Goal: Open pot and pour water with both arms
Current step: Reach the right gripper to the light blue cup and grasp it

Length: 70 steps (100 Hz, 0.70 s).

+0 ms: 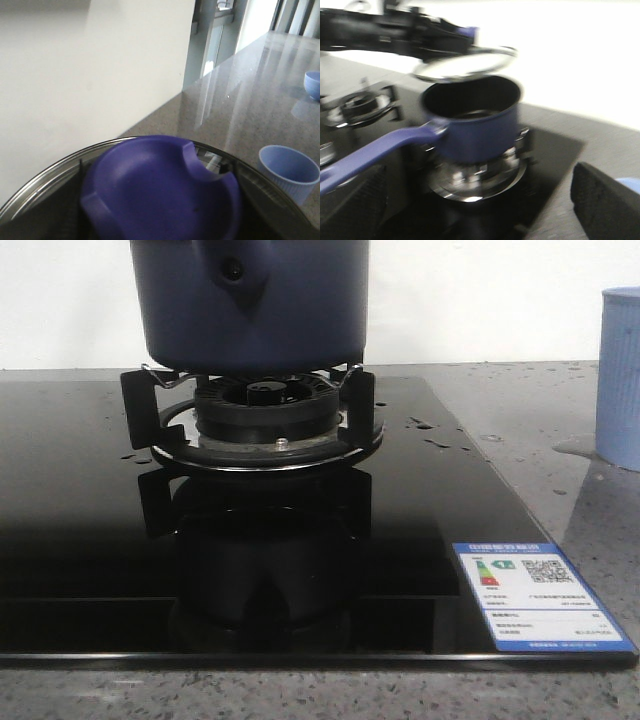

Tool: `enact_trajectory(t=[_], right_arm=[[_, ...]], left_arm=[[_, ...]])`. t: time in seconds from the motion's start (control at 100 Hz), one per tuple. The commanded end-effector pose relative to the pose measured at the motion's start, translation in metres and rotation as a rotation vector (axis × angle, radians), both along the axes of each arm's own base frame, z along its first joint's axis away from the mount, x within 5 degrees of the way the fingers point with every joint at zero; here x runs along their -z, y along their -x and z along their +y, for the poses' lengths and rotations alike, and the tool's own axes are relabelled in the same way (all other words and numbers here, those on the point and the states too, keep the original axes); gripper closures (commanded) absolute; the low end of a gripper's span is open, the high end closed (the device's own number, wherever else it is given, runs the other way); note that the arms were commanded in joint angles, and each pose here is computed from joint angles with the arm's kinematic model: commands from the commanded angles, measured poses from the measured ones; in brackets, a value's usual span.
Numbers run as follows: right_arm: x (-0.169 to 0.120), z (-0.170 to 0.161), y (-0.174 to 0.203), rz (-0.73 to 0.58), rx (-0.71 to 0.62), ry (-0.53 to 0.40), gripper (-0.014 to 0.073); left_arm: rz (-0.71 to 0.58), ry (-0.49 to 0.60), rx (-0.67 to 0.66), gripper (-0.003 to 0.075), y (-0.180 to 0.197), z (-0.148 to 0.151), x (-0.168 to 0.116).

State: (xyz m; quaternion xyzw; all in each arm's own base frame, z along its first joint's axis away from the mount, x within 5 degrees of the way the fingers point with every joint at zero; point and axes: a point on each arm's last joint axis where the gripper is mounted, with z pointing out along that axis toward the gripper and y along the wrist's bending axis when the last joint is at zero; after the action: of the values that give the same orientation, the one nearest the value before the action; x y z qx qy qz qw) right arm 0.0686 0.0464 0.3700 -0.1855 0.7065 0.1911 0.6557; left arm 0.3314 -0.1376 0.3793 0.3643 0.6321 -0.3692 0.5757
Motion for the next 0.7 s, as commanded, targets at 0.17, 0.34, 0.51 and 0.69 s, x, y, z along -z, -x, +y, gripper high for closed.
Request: enact_trajectory(t=[0.17, 0.34, 0.51, 0.69], right_arm=[[-0.022, -0.024, -0.011, -0.224, 0.293, 0.114, -0.0058], [-0.021, -0.032, -0.016, -0.278, 0.382, 0.119, -0.0058], [0.012, -0.031, -0.033, -0.150, 0.375, 0.104, -0.0058], [0.052, -0.036, -0.054, -0.013, 0.430, 0.079, -0.0058]], left_arm=[[-0.173, 0.166, -0.024, 0.0426, 0.054, 0.032, -0.085], [-0.236, 0.181, -0.039, 0.0426, 0.083, 0.041, -0.108], [-0.293, 0.188, -0.032, 0.0426, 0.105, 0.043, -0.123], [-0.322, 0.191, -0.030, 0.0426, 0.116, 0.044, -0.130]])
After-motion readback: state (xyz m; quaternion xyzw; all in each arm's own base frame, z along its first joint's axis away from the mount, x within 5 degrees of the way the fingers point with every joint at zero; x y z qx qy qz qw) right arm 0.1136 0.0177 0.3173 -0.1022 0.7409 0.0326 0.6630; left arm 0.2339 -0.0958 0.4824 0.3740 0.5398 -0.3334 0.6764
